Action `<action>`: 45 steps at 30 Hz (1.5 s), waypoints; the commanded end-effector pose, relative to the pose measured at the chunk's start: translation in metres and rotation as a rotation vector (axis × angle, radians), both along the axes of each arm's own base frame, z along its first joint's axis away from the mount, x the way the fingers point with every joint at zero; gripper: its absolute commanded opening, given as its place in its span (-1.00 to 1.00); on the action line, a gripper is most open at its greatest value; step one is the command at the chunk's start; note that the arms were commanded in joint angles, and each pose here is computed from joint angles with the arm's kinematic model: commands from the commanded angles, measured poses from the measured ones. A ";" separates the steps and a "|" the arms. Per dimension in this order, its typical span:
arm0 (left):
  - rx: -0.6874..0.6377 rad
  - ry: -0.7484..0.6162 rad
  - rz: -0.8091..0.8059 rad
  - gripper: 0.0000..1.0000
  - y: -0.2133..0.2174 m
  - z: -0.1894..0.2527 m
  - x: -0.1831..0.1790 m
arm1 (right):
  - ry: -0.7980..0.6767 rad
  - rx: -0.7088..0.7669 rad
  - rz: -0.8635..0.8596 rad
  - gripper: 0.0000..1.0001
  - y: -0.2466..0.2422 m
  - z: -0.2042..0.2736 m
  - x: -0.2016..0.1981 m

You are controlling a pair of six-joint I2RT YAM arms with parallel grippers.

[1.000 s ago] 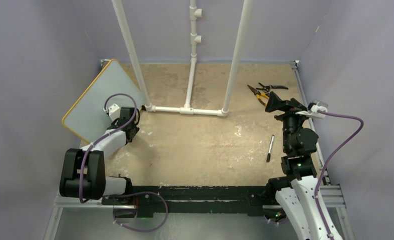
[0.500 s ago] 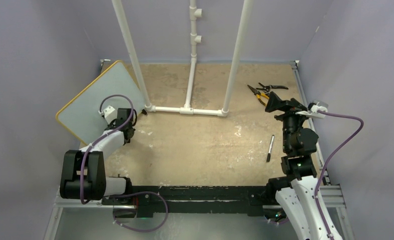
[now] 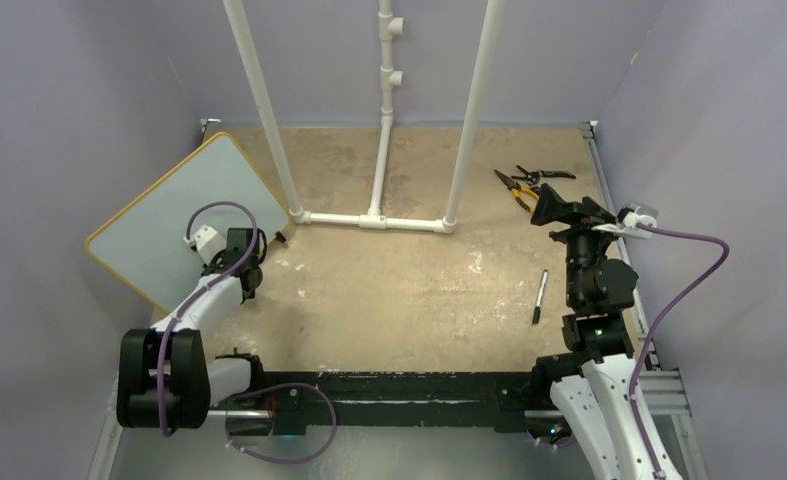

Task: Write a sentence on the whiteboard
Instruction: Move the whiteboard stand to the center of the board.

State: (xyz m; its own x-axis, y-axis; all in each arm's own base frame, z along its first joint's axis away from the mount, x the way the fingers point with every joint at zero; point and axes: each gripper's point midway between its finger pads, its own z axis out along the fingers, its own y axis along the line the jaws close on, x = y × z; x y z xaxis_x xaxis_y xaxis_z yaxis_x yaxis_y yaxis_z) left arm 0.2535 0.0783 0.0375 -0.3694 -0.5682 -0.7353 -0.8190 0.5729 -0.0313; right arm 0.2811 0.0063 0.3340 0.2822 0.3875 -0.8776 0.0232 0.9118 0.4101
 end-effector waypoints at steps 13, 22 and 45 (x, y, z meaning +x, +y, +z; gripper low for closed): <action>0.044 -0.182 0.054 -1.00 0.012 0.034 -0.020 | -0.001 -0.002 -0.012 0.97 -0.002 0.002 -0.001; 0.006 -0.194 0.005 -1.00 0.003 0.035 -0.011 | -0.013 -0.046 0.010 0.97 0.002 0.007 0.002; -0.200 -0.086 -0.090 -1.00 -0.036 0.002 -0.030 | -0.011 -0.051 0.017 0.97 0.004 0.005 0.003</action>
State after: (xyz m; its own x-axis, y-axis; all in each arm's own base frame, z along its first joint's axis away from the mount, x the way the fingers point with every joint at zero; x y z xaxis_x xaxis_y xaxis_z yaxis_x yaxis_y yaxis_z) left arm 0.2178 0.0534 0.0399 -0.3834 -0.6348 -0.6708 -0.7701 0.6207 -0.1473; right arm 0.2849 0.0104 0.3285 0.2548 0.3574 -0.8985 0.0150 0.9276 0.3732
